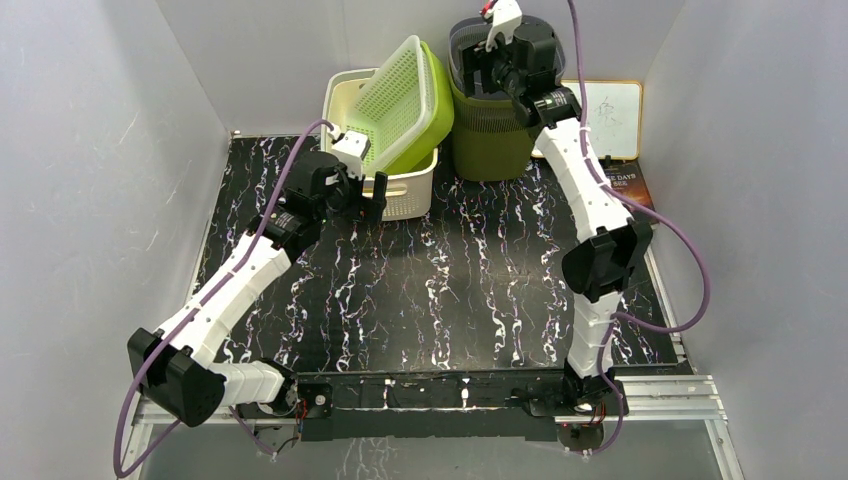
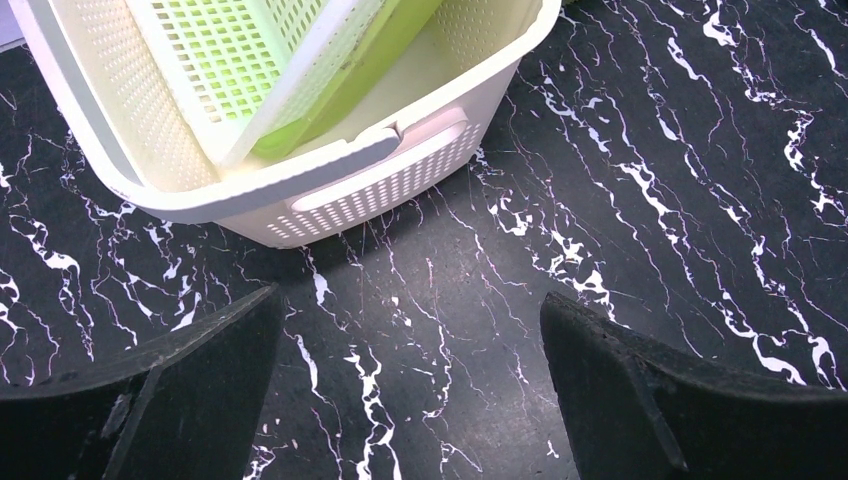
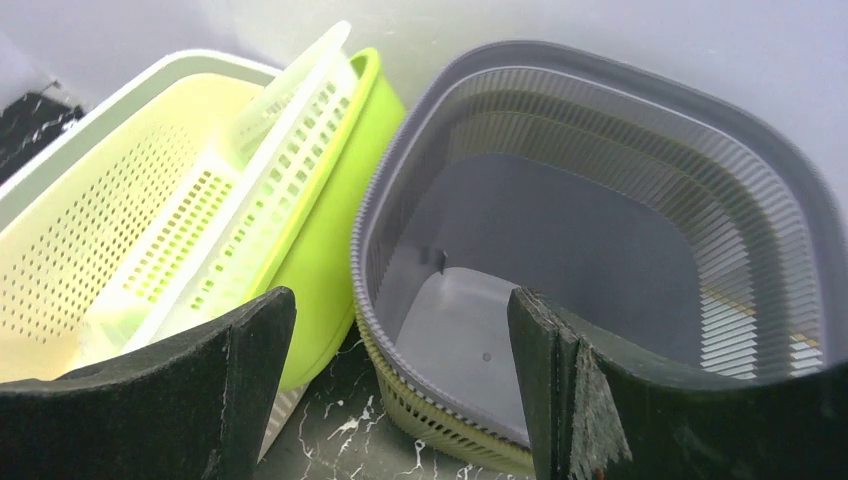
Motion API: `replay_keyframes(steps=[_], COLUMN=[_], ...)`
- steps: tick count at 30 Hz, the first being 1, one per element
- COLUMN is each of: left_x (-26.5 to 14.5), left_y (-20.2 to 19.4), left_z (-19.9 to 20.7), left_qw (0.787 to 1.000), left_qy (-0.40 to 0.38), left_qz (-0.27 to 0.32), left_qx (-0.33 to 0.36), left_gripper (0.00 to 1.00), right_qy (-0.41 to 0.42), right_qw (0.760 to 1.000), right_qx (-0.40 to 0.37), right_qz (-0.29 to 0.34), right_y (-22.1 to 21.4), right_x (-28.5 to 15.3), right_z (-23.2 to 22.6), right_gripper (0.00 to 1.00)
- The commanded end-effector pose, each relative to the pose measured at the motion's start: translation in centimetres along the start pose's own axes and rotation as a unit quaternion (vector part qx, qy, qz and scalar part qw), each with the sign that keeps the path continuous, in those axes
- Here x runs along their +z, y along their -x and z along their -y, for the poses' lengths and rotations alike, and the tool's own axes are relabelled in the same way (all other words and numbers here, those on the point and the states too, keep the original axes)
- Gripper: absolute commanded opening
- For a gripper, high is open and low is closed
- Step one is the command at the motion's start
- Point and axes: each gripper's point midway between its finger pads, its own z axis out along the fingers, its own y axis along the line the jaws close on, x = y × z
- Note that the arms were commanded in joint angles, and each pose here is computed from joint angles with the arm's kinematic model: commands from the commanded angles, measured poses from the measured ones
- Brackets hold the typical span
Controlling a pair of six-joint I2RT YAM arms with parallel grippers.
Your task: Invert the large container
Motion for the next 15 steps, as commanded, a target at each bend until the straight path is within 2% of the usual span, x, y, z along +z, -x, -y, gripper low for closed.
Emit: replay_keyframes(steps=[1, 11, 13, 14, 15], left_x=[0.3, 0.2, 0.1, 0.0, -0.1], left_y=[-0.3, -0.9, -0.9, -1.0, -1.0], left_z=[0.4, -0.2, -0.4, -0.5, -0.5], left_qw=[1.0, 1.0, 1.0, 1.0, 1.0], left_qy=[-0.01, 0.005, 0.011, 0.013, 0.014], left_qz=[-0.002, -0.017, -0.018, -0.019, -0.02], left_qx=[0.01, 0.018, 0.017, 0.017, 0.017], left_gripper=[0.98, 0.99, 0.98, 0.98, 0.98], right_qy=[0.047, 0.032, 0.027, 0.023, 0.023], right_qw=[0.997, 0.996, 0.996, 0.996, 0.996], right_qx=[-0.052, -0.078, -0.081, -0.082, -0.082], right_qz=[0.028, 0.03, 0.024, 0.022, 0.02], right_y=[1.0, 0.2, -0.3, -0.4, -0.6], right_x=[1.1, 2.6, 3.0, 3.2, 3.3], right_z=[-1.4, -0.5, -0.2, -0.1, 0.1], right_gripper=[0.76, 0.76, 0.72, 0.66, 0.57])
